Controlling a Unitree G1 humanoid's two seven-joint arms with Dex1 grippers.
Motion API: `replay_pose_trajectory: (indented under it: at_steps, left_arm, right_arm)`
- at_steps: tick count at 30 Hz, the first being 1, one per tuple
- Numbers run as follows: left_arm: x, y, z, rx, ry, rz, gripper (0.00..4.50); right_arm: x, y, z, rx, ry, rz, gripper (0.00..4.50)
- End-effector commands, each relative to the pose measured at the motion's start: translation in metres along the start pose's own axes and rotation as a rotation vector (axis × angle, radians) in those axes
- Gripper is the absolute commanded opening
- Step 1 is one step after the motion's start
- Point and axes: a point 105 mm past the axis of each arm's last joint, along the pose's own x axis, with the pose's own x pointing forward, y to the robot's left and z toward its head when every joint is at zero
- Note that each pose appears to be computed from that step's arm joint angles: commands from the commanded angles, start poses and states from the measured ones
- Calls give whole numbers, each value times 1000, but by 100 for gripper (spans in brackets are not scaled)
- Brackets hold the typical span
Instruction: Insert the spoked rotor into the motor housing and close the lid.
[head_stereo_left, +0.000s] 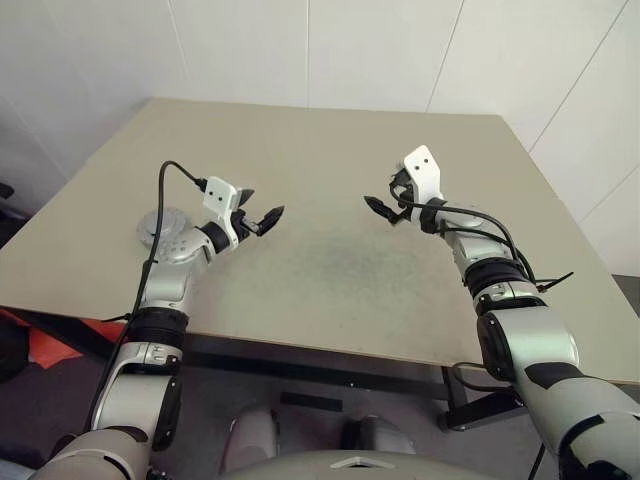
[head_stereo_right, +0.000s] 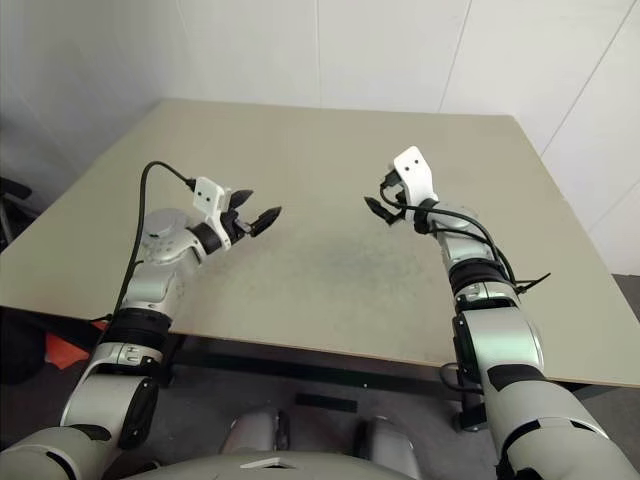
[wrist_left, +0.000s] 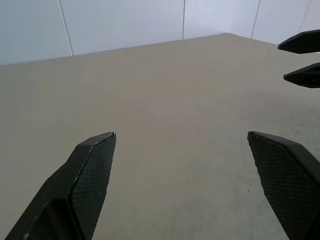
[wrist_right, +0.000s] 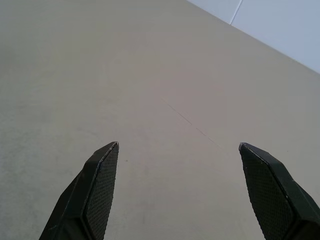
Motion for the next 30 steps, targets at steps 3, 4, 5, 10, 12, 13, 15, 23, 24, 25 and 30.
replay_pose_trajectory:
  at_steps: [3,4,5,10,12,13,15,23,24,25,30]
  left_arm:
    - [3,6,19,41,-66,20,447]
    - [3,6,19,44,-66,23,447]
    - [4,6,19,46,-67,26,447]
    - [3,9,19,52,-69,36,447]
    - [2,9,18,53,-67,38,447]
    - [2,9,18,55,-66,38,447]
    - [2,10,20,61,-69,43,447]
    - [2,12,20,71,-75,61,447]
    - [2,12,20,71,-75,61,447]
    - [2,12,20,71,-75,62,447]
    - [2,12,19,71,-73,63,447]
  right_arm:
    - [-2,-11,18,-31,-58,-36,436]
    - [-3,-12,17,-32,-55,-41,436]
    - [-3,-13,17,-35,-51,-45,436]
    - [0,-9,18,-50,-49,-35,436]
    - [0,-10,17,-47,-50,-39,436]
    - [-1,-10,16,-47,-48,-40,436]
    - [0,-9,16,-47,-47,-40,436]
    - [1,-8,17,-51,-48,-36,436]
    - [1,-8,17,-52,-47,-35,436]
    - [1,-8,17,-53,-48,-33,436]
    - [1,-9,18,-57,-47,-37,436]
